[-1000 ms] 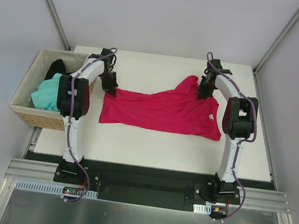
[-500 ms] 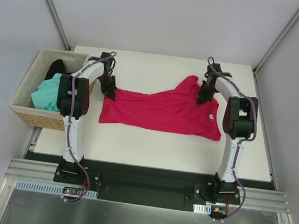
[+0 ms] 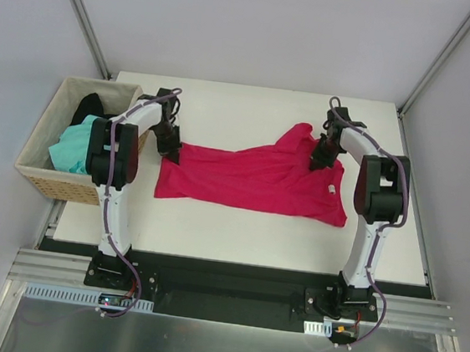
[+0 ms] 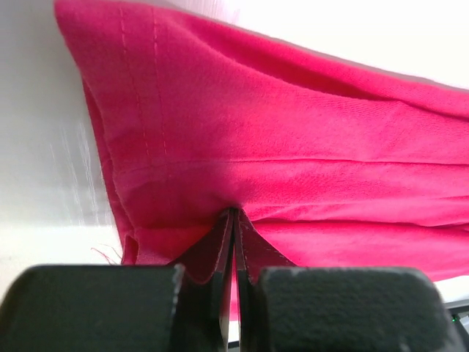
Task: Fold and stack the t-shirts
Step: Grap the side of the flattened tshirt furthest away from the robot with both arms
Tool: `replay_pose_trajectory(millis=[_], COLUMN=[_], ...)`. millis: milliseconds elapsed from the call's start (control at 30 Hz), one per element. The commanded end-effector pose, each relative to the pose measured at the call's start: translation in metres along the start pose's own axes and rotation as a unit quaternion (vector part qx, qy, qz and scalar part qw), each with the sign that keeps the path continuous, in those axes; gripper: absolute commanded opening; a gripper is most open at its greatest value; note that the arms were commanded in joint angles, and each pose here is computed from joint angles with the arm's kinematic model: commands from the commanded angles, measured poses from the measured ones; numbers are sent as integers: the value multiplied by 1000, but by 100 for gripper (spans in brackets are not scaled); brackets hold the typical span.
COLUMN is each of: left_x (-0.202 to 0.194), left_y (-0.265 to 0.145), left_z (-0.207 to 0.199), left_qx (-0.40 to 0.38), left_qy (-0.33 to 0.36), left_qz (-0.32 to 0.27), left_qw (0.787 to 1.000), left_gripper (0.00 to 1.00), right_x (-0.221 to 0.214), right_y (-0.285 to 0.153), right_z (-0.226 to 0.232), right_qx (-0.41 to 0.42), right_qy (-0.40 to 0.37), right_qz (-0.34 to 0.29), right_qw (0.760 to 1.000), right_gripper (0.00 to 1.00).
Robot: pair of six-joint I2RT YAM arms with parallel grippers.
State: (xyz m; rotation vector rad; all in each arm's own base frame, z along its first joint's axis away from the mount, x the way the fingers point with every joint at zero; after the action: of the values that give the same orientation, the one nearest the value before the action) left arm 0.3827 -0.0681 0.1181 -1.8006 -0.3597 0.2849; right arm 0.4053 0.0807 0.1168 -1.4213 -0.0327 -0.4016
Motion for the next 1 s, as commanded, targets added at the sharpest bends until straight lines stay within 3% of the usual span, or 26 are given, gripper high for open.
replay_pose_trajectory(millis=[0, 800, 967], left_x=[-15, -40, -31], left_y=[-21, -40, -54], left_z=[8, 16, 6], left_qx=[9, 13, -11], left_qy=[0, 4, 13], left_qz=[-6, -17, -39], left_qw=[1000, 1000, 999], left_gripper=[0, 0, 0], right_x=[-13, -47, -28], right_y=[-13, -27, -40], right_z=[-5, -13, -5], right_qx=[-3, -8, -6], right_qy=[21, 43, 22], right_qz=[8, -9, -32], right_qw=[1000, 999, 999], right_gripper=[1, 1, 25])
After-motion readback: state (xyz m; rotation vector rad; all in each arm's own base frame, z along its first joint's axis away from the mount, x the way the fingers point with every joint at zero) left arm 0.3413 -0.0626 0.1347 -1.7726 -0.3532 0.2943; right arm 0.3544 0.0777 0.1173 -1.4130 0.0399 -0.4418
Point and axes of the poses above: each gripper's point midway between its finger pads, its own y axis out along the fingers, its own z axis along the line the jaws close on, x = y × z, the point moved 10 cm from there along -y, back along the fingers, and after that the axes turned 9 degrees about -y, right-handed, at the moved point
